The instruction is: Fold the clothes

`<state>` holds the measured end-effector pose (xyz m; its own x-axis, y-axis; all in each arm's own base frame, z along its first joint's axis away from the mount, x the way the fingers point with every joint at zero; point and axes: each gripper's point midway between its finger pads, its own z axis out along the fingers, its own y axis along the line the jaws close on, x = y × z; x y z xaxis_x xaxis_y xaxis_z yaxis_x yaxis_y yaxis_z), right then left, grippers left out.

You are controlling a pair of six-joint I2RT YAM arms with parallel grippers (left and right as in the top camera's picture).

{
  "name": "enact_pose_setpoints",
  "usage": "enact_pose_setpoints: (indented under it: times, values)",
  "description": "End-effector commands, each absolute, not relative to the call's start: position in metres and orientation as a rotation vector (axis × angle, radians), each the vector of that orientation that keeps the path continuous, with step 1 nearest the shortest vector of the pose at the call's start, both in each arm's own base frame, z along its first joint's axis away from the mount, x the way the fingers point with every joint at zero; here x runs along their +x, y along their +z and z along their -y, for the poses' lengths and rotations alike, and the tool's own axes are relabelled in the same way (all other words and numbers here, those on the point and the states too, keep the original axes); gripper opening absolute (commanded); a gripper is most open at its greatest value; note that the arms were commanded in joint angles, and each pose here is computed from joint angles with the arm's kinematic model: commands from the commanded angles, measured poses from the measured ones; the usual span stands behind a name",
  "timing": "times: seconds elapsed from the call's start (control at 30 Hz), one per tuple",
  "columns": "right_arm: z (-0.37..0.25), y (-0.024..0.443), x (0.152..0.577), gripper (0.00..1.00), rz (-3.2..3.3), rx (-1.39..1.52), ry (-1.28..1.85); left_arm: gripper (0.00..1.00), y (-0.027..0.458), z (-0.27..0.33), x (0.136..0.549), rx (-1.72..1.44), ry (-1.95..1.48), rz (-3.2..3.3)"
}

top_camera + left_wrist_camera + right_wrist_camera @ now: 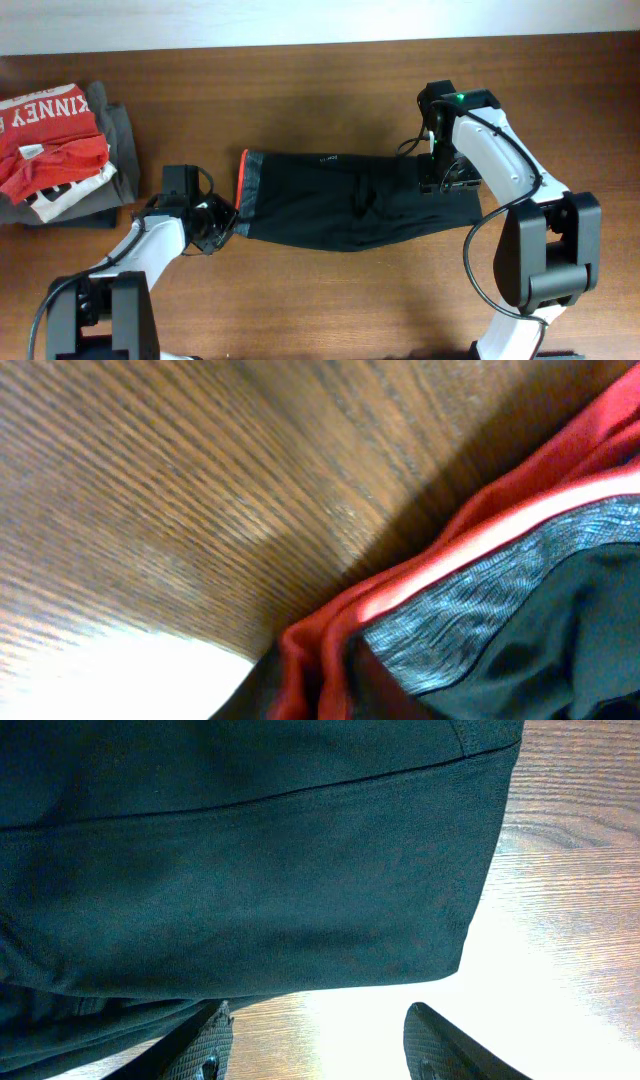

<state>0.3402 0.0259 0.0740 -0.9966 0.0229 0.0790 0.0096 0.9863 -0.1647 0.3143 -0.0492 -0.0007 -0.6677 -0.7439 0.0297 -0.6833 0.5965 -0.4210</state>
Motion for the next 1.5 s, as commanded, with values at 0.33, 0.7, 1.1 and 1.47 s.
enact_pose_setpoints:
  times: [0.33,0.7,1.1,1.47]
  values:
    - [0.009,0.106,0.346,0.58,3.13,-0.188,0.259,0.0,0.055,-0.052,0.334,-1.008,-0.406,-2.452]
    - [0.026,0.123,0.342,0.58,3.163,-0.31,0.169,0.0,0.152,-0.053,0.365,-0.654,-0.436,-2.366]
    - [0.023,0.122,0.338,0.59,3.148,-0.306,0.151,0.01,0.192,0.146,0.358,0.046,-0.707,-2.424]
    - [0.022,0.122,0.336,0.59,3.138,-0.304,0.137,0.02,0.188,0.237,0.309,0.363,-0.72,-2.437]
